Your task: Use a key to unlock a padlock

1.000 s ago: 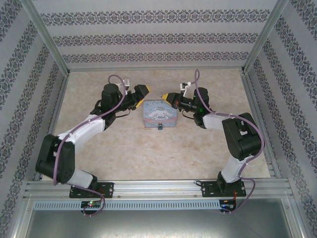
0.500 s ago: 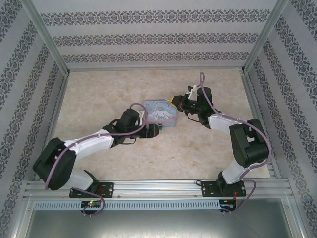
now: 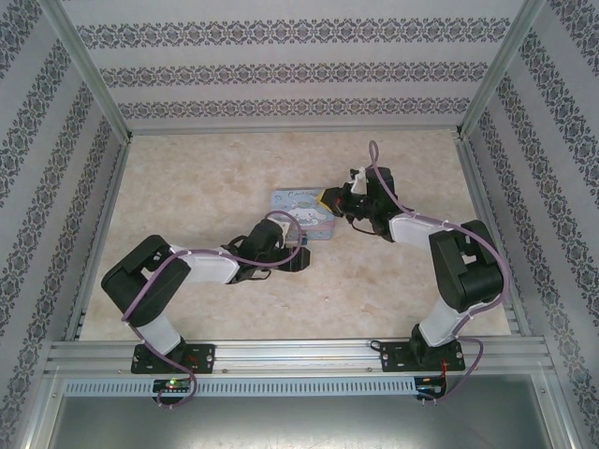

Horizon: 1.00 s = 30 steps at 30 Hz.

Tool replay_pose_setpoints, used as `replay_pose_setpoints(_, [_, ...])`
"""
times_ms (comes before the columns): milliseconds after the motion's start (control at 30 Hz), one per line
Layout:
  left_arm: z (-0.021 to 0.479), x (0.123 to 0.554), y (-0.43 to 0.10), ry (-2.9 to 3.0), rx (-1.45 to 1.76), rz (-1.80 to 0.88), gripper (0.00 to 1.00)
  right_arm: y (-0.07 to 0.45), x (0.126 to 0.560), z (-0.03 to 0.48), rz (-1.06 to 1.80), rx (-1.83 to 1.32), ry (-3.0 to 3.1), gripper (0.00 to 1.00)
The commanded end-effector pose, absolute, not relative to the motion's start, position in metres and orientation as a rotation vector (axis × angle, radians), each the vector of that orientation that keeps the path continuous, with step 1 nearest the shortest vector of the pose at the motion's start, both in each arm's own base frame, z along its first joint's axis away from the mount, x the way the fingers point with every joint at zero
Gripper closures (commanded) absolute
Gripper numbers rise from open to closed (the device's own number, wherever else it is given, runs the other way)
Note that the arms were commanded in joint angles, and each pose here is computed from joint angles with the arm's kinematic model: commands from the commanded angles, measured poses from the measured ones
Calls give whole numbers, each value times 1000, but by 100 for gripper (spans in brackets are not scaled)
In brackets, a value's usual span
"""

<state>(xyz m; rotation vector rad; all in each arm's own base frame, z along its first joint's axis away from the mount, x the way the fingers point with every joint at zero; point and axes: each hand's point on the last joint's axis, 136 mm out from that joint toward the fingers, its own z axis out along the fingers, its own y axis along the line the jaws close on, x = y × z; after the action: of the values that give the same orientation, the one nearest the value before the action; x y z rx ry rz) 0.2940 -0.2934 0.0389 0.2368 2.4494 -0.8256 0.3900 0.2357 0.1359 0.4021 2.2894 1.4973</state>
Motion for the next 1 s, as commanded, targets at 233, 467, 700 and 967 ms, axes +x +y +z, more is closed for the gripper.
replay_pose_setpoints(233, [33, 334, -304, 2317, 321, -667, 34, 247, 406, 143, 1515, 355, 2279, 100])
replay_pose_setpoints(467, [25, 350, -297, 2277, 313, -552, 37, 248, 414, 138, 1516, 373, 2283, 100])
replay_pose_setpoints(700, [18, 354, -312, 2276, 360, -601, 37, 248, 414, 130, 1513, 386, 2298, 100])
replay_pose_setpoints(967, [37, 356, -340, 2259, 297, -920, 37, 247, 414, 122, 1497, 404, 2315, 100])
